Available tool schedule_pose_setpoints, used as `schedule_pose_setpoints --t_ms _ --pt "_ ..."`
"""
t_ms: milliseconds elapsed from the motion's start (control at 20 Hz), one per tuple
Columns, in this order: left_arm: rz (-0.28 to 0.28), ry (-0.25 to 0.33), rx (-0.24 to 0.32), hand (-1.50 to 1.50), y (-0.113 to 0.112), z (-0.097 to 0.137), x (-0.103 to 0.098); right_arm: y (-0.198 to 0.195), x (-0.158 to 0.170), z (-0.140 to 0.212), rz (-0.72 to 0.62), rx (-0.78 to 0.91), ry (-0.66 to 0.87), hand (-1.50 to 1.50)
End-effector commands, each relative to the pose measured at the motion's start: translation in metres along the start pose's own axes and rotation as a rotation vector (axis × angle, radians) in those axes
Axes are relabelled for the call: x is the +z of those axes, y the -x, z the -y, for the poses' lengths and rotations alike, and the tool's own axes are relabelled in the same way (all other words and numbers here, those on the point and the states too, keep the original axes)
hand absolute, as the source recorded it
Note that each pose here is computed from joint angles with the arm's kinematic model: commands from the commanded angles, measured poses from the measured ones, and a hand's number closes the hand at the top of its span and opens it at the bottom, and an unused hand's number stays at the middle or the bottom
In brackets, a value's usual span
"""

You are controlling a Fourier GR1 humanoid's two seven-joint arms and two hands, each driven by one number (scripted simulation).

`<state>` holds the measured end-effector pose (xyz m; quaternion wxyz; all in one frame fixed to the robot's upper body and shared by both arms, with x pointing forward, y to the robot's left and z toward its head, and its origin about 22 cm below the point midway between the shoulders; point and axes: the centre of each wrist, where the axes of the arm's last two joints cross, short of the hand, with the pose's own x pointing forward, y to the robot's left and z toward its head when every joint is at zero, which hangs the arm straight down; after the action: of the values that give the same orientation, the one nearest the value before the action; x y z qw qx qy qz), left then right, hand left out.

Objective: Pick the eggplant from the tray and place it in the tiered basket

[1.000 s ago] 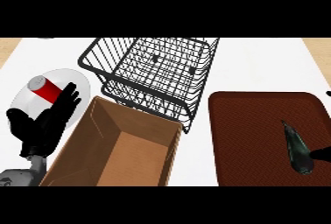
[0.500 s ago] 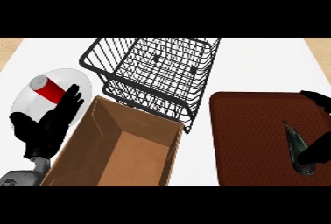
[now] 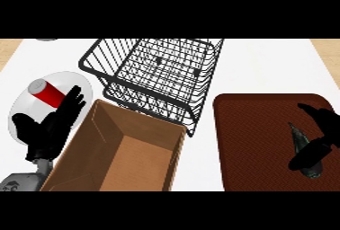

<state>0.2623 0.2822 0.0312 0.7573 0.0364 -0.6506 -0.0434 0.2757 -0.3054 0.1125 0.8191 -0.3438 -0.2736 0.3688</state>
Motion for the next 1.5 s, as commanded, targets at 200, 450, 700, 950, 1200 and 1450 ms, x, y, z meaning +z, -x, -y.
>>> schedule_pose_setpoints --t_ms 200,450,700,950,1200,1450 --pt "0.002 -0.005 0.016 0.00 -0.002 0.001 0.004 0.044 -0.035 -0.042 -0.082 0.035 0.018 -1.50" --pt "-0.001 0.000 0.011 0.00 0.008 -0.010 -0.008 0.024 -0.036 -0.022 -0.106 0.052 0.112 -1.50" --pt "0.002 0.004 -0.010 0.00 0.020 -0.017 -0.005 0.051 -0.056 -0.039 -0.104 0.102 0.088 -1.50" --pt "0.004 0.000 0.008 0.00 0.001 -0.022 0.014 0.031 -0.043 -0.050 -0.110 0.093 -0.069 1.50" --pt "-0.003 -0.004 -0.003 0.00 -0.005 -0.016 0.016 0.054 -0.064 -0.069 -0.077 0.193 -0.106 1.50" --pt "-0.004 0.014 0.019 0.00 0.005 -0.018 0.003 0.054 -0.067 -0.080 -0.025 0.255 -0.062 1.50"
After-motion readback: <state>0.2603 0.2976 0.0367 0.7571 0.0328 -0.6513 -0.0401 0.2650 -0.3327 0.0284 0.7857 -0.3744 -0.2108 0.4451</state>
